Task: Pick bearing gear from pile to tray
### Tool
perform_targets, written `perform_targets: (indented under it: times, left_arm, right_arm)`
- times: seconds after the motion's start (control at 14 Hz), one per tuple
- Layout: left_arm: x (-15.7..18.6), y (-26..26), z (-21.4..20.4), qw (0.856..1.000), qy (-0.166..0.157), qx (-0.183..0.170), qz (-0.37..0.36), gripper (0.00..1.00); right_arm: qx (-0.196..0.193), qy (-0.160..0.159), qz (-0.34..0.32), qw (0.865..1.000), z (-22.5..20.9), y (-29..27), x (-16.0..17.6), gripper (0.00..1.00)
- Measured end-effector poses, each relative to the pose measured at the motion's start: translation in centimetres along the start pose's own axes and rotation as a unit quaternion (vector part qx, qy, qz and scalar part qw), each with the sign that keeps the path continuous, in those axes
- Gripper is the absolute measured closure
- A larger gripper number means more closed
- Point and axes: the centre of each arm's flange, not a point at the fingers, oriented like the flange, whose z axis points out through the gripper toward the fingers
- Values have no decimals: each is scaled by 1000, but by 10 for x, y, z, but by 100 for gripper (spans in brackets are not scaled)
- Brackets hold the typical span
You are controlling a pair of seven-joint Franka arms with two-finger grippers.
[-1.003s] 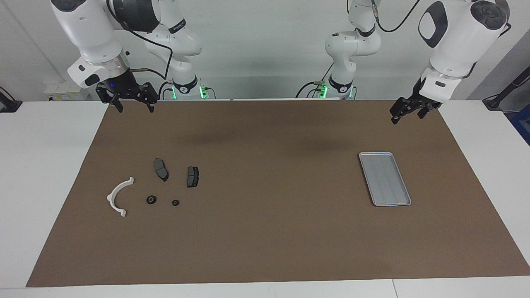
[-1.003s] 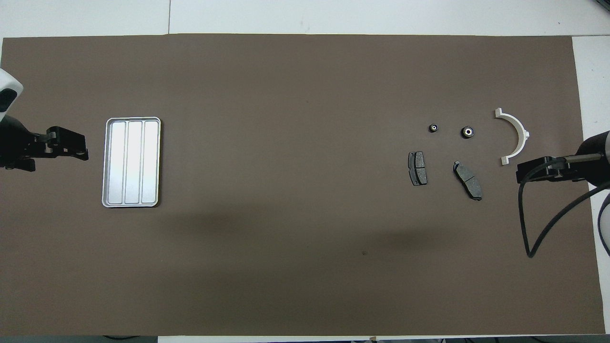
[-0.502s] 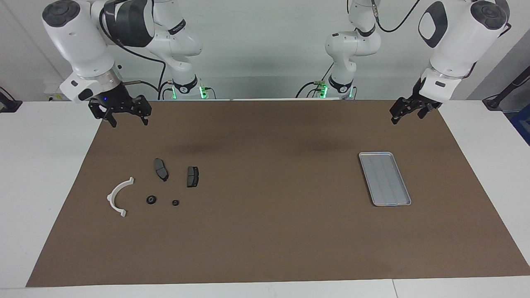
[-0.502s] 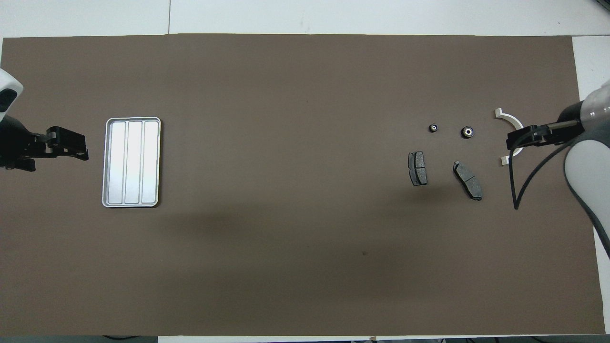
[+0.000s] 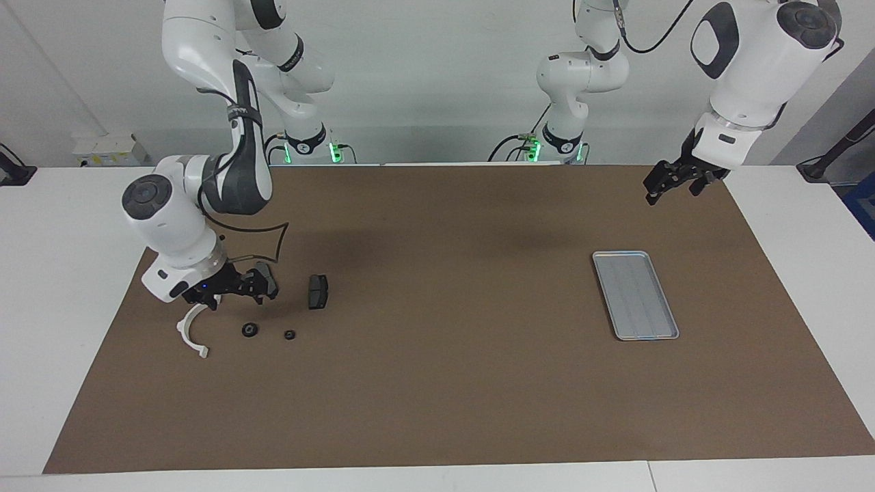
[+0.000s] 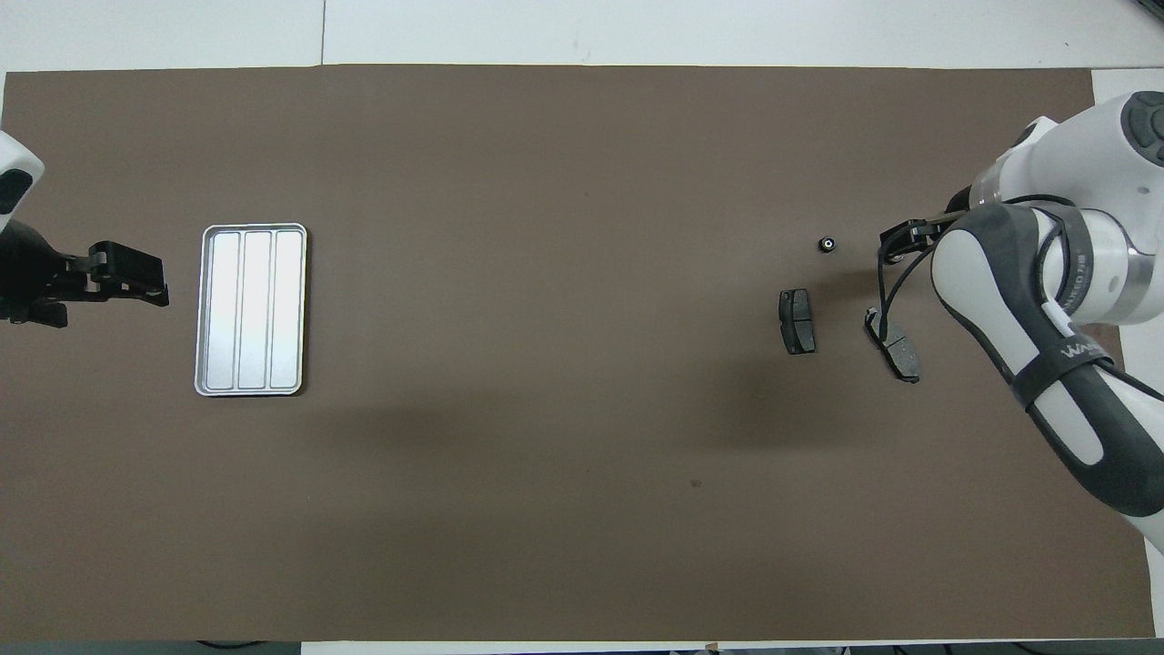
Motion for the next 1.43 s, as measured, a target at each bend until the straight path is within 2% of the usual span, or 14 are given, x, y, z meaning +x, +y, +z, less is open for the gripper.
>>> perform_targets:
  times: [0.36, 0.57, 0.72, 0.79, 0.86, 1.07, 1.22, 1.43]
  left_arm:
    - [0, 0, 0, 1000, 0, 0, 0, 0]
    - [0, 0, 0, 1000, 0, 0, 0, 0]
    - [0, 0, 0, 1000, 0, 0, 0, 0]
    - [0, 0, 0, 1000, 0, 0, 0, 0]
    - [0, 0, 0, 1000, 0, 0, 0, 0]
    - [0, 0, 0, 1000, 0, 0, 0, 0]
    - [0, 0, 0, 1000, 0, 0, 0, 0]
    - [0, 0, 0, 1000, 0, 0, 0, 0]
  right_arm:
    - [2, 2, 0, 1000, 73, 3, 12, 0]
    - [2, 1, -9, 1000, 77, 5, 11, 0]
    - [1, 5, -11, 1000, 71, 6, 12, 19]
    - [1, 5, -11, 1000, 71, 6, 11, 19]
    - [0, 6, -11, 1000, 70, 7, 12, 28]
    - [1, -2, -13, 1000, 58, 6, 10, 65]
    - [-2, -5, -18, 1000, 33, 3, 13, 66]
    - [-4, 3, -17, 1000, -45, -12, 21, 66]
